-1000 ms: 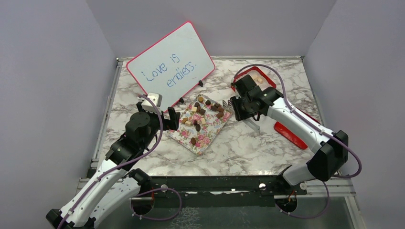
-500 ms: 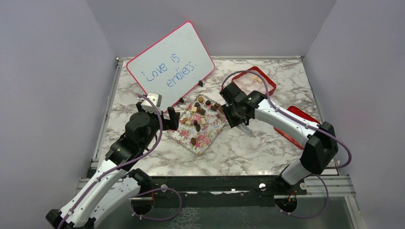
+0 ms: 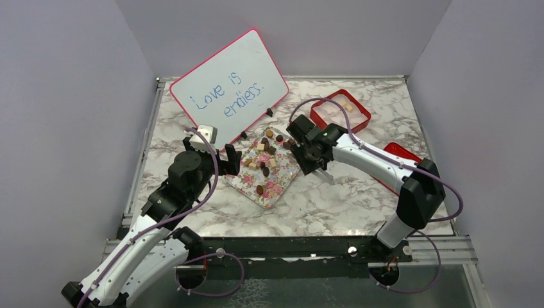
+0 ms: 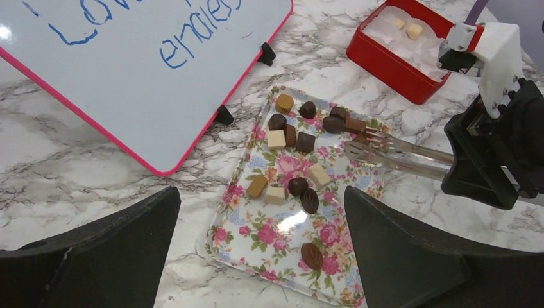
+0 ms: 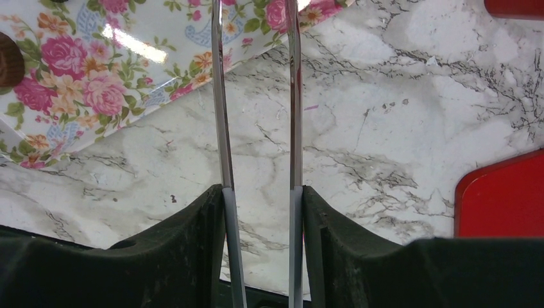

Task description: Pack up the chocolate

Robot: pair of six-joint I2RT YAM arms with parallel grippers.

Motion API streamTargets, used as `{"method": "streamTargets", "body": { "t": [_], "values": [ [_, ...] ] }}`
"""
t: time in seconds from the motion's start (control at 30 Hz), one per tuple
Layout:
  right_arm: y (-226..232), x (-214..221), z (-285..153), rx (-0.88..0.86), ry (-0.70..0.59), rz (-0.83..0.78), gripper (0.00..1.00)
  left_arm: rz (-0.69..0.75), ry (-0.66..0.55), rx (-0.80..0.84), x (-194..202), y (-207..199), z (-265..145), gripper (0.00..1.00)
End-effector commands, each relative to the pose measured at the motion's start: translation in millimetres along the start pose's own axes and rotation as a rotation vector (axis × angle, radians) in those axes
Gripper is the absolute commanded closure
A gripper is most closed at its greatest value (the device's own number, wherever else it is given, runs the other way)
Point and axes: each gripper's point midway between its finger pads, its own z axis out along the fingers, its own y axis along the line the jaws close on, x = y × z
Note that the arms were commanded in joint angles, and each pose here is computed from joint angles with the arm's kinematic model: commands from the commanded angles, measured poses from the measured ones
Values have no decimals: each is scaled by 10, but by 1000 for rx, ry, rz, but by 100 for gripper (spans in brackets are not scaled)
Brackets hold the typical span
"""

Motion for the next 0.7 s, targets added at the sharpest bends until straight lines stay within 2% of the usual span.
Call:
{"method": "streamTargets", "body": {
  "t": [0.0, 0.27, 0.4, 0.67],
  "values": [
    [34, -154, -41, 24, -34, -9, 51, 1, -16, -9, -28, 22, -8, 1],
    [91, -166, 9, 45, -13, -22, 51, -1, -26, -11, -50, 29, -28, 1],
    [88, -170, -10, 51, -12, -15, 59, -2, -29, -9, -56, 27, -33, 1],
    [78, -266, -197, 40, -50, 12, 66, -2, -25, 4, -49, 4, -32, 1]
  ]
}}
